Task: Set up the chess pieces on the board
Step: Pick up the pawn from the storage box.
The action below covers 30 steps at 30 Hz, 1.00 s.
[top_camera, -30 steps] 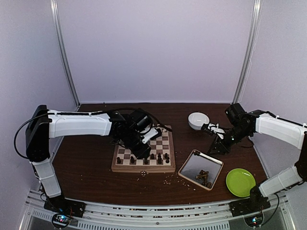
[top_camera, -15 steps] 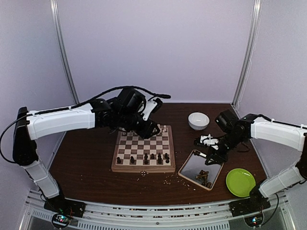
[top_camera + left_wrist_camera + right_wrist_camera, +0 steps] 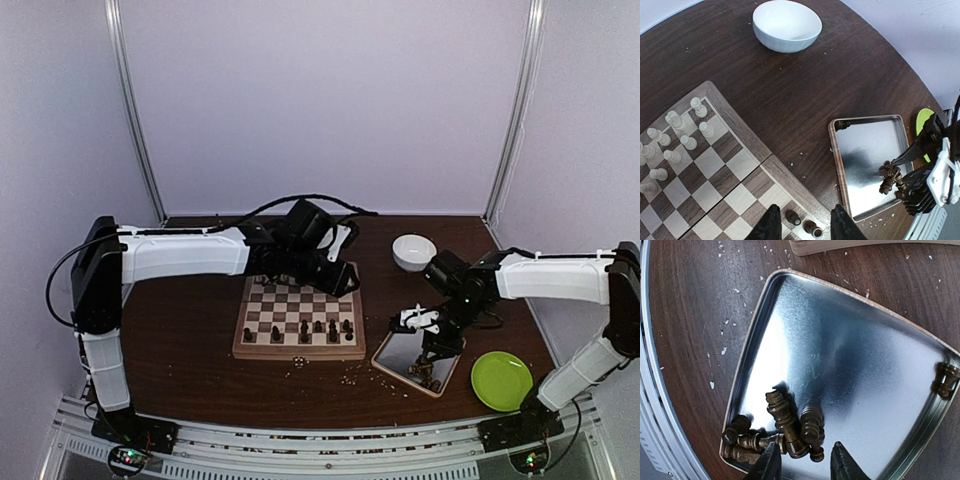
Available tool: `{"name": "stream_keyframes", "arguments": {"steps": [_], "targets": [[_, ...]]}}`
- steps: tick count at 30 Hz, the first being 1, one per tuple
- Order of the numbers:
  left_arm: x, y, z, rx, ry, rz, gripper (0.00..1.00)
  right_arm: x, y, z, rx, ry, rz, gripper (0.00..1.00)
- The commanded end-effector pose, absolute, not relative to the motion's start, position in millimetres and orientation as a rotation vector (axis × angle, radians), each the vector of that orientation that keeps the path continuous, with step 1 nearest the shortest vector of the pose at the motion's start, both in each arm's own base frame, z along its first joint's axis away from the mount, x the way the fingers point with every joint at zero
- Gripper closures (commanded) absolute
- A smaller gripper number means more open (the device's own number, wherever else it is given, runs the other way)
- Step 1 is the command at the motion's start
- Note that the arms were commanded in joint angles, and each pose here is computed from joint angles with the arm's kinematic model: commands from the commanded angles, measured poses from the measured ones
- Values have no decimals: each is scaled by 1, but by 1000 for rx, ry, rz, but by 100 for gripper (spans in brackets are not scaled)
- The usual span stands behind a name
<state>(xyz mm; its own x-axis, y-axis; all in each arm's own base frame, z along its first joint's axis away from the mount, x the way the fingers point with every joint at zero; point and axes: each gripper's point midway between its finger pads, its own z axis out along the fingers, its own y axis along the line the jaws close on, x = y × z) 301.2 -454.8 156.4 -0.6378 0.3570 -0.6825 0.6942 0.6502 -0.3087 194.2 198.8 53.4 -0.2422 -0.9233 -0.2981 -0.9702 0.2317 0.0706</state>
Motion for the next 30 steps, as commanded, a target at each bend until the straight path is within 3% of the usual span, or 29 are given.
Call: {"name": "stream_keyframes", "arguments": {"steps": [1,14,19,30], "targets": [[310,-469,185,765,2198,-850,65,205,200,48,-1784,2324,290,66],[305,-461,177,761,2206,-845,65,207,210,37,-1789,2383,342,78],[304,-461,176,766,2201,-853,65,205,211,37,-1789,2399,377,92],[299,-460,176,798,2198,-858,66,200,219,65,-1602,2499,939,95]]}}
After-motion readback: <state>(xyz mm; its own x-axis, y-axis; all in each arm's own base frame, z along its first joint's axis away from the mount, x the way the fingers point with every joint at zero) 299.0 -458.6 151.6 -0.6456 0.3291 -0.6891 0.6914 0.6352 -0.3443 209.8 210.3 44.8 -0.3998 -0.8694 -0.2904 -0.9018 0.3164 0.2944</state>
